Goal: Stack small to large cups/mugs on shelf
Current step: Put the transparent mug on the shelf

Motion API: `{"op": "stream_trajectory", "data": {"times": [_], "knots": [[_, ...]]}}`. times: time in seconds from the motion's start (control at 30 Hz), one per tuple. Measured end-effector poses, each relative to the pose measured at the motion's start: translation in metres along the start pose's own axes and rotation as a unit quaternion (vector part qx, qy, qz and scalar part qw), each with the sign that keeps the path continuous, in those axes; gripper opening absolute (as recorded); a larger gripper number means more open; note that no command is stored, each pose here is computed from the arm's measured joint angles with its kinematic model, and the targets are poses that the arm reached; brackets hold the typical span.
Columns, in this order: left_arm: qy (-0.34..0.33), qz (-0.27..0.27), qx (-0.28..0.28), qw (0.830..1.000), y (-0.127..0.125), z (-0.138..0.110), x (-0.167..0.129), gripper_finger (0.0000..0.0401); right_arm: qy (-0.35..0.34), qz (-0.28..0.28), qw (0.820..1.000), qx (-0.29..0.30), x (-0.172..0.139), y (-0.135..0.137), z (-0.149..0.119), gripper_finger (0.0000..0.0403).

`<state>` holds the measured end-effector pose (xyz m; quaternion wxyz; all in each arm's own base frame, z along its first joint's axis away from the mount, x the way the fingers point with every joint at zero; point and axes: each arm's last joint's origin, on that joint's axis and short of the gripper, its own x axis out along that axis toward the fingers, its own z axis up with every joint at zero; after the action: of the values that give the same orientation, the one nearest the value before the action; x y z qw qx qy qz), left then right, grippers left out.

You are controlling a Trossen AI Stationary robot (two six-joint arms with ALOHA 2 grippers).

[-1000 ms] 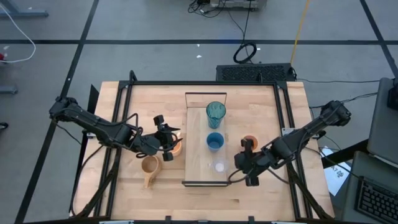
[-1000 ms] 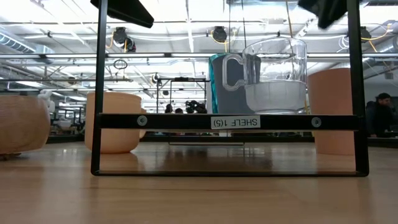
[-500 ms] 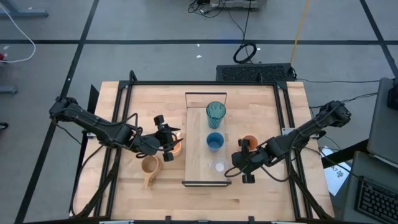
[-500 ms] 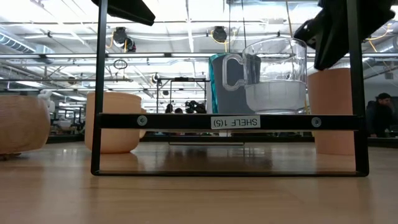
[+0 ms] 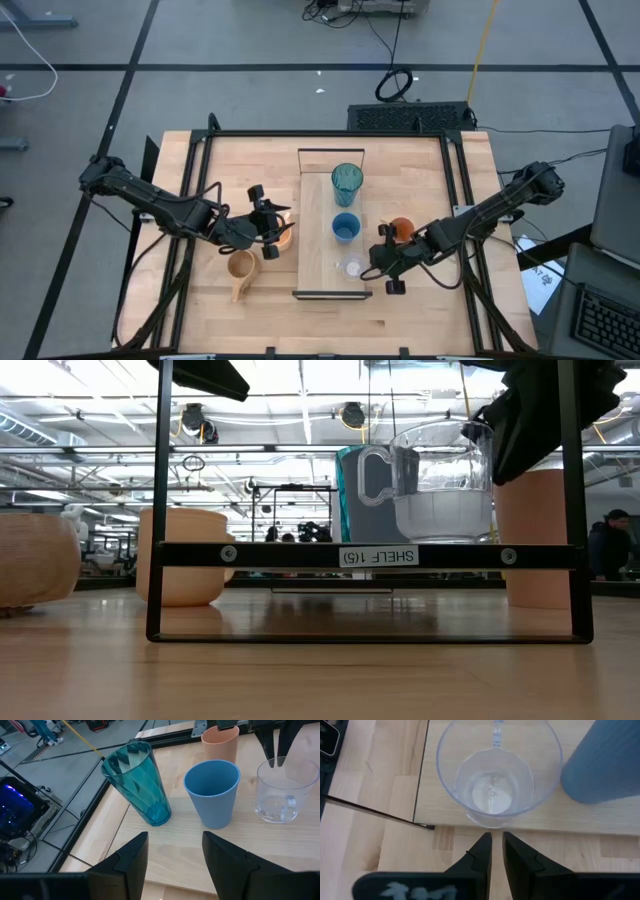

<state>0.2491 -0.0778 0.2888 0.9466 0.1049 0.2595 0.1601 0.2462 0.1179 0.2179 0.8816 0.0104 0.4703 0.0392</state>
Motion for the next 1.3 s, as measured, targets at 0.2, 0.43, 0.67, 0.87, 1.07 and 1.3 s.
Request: {"op": "stream_trajectory", "data": {"times": [0.2,0.43,0.67,0.87,1.07,1.3], "knots": [[0.0,0.0,0.0,1.0,0.0,0.0,0.0,0.0189,-0.024,0.009,1.0,-0.001,0.001,0.002,0.003,0.0034],[0.0,0.0,0.001,1.0,0.0,0.0,0.0,0.0189,-0.031,0.012,0.999,-0.003,0.001,0.002,0.005,0.0034],[0.0,0.0,0.003,1.0,0.0,0.0,0.0,0.0188,-0.039,0.015,0.999,0.0,0.008,0.004,0.007,0.0034],[0.001,0.0,0.004,1.0,0.0,0.0,0.0,0.0189,-0.034,0.014,0.999,0.007,0.011,0.005,0.007,0.0034],[0.001,0.0,0.004,1.0,0.0,0.0,0.0,0.0189,-0.047,0.032,0.998,0.013,0.01,0.007,0.01,0.0034],[0.001,0.0,0.004,1.0,0.0,0.0,0.0,0.0189,-0.04,0.034,0.998,0.03,0.0,0.006,0.009,0.0034]]}}
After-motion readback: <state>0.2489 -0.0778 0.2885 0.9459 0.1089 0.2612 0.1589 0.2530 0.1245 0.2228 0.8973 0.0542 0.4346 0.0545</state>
